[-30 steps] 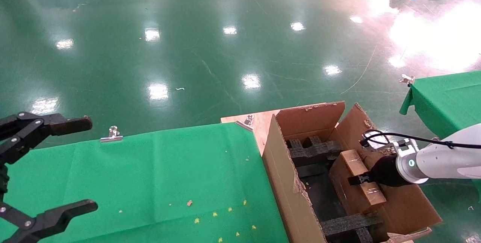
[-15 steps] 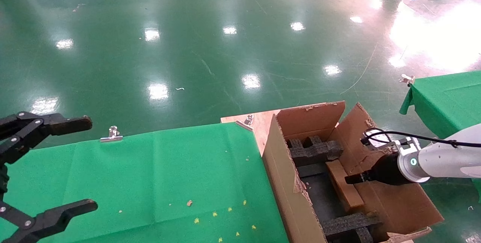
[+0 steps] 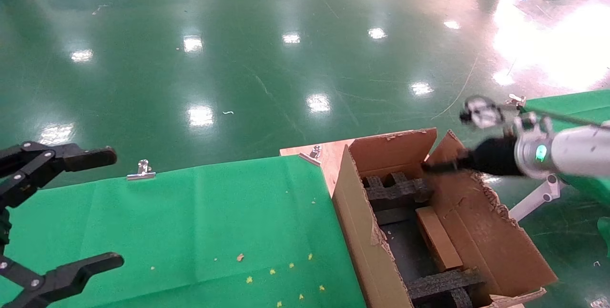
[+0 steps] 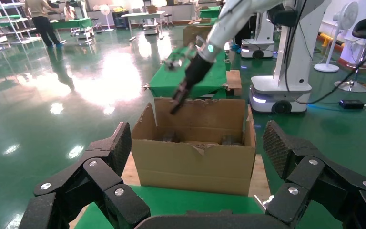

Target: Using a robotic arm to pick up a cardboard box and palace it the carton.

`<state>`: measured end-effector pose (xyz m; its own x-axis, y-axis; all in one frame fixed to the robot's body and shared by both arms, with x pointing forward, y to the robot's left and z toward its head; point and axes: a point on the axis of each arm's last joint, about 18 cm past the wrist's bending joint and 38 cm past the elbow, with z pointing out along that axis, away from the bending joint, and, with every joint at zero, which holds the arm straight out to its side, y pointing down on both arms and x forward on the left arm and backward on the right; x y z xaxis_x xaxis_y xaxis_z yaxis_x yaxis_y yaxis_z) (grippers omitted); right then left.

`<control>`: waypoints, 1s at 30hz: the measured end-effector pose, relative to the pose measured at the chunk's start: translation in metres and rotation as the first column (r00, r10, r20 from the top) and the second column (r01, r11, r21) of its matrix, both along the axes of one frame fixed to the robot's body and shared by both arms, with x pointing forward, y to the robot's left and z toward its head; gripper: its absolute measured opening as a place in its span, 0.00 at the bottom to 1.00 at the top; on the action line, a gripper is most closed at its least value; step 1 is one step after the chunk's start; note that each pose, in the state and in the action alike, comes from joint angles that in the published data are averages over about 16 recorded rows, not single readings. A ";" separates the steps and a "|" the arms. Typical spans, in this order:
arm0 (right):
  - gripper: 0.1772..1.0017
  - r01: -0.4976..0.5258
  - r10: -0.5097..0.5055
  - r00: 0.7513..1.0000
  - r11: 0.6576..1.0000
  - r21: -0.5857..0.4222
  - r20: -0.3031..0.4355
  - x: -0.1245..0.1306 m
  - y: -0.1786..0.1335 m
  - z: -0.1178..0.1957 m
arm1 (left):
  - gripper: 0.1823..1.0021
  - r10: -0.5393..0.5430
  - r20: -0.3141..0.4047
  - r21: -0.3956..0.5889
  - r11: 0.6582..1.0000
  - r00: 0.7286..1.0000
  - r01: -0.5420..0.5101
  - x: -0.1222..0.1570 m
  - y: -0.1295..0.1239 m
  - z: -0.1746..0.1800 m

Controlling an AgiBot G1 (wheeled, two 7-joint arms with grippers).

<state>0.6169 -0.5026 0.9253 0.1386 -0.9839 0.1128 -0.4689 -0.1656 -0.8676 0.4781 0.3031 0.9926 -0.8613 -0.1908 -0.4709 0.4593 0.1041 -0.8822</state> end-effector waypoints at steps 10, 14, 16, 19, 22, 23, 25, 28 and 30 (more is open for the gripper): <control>0.99 -0.259 0.237 0.956 0.959 0.116 0.171 -0.038 0.066 0.058 | 1.00 0.000 0.000 0.000 1.000 1.000 0.000 0.000 0.000 0.000; 1.00 -0.350 0.314 0.927 0.920 0.175 0.204 -0.056 0.087 0.067 | 1.00 0.000 0.000 0.000 1.000 1.000 0.000 0.000 0.000 0.000; 1.00 -0.382 0.340 0.916 0.902 0.199 0.214 -0.062 0.094 0.070 | 1.00 0.000 0.000 0.000 1.000 1.000 0.000 0.000 0.000 0.000; 1.00 -0.415 0.368 0.903 0.881 0.227 0.223 -0.068 0.101 0.072 | 1.00 0.000 0.000 -0.001 1.000 1.000 0.000 0.000 0.000 0.000; 1.00 -0.437 0.388 0.893 0.868 0.237 0.227 -0.072 0.106 0.073 | 1.00 0.000 0.000 -0.001 1.000 1.000 0.000 0.000 0.000 0.000; 1.00 -0.444 0.395 0.890 0.864 0.236 0.228 -0.072 0.107 0.074 | 1.00 0.000 0.000 -0.001 1.000 1.000 0.000 0.000 0.000 0.000; 1.00 -0.460 0.411 0.882 0.856 0.235 0.230 -0.073 0.111 0.075 | 1.00 0.000 0.000 -0.001 1.000 1.000 0.000 0.000 0.000 0.000; 1.00 -0.486 0.439 0.868 0.846 0.218 0.232 -0.072 0.117 0.076 | 1.00 0.000 0.000 -0.001 1.000 1.000 0.000 0.000 0.000 0.000; 1.00 -0.509 0.463 0.855 0.837 0.202 0.235 -0.072 0.122 0.077 | 1.00 0.000 0.000 -0.001 1.000 1.000 0.000 0.000 0.000 0.000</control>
<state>0.5449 -0.3804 1.0022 0.6078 -0.7919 -0.0593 -0.2275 -0.1021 -0.9684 0.4781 0.3033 0.9927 -0.8613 -0.1915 -0.4706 0.4591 0.1032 -0.8823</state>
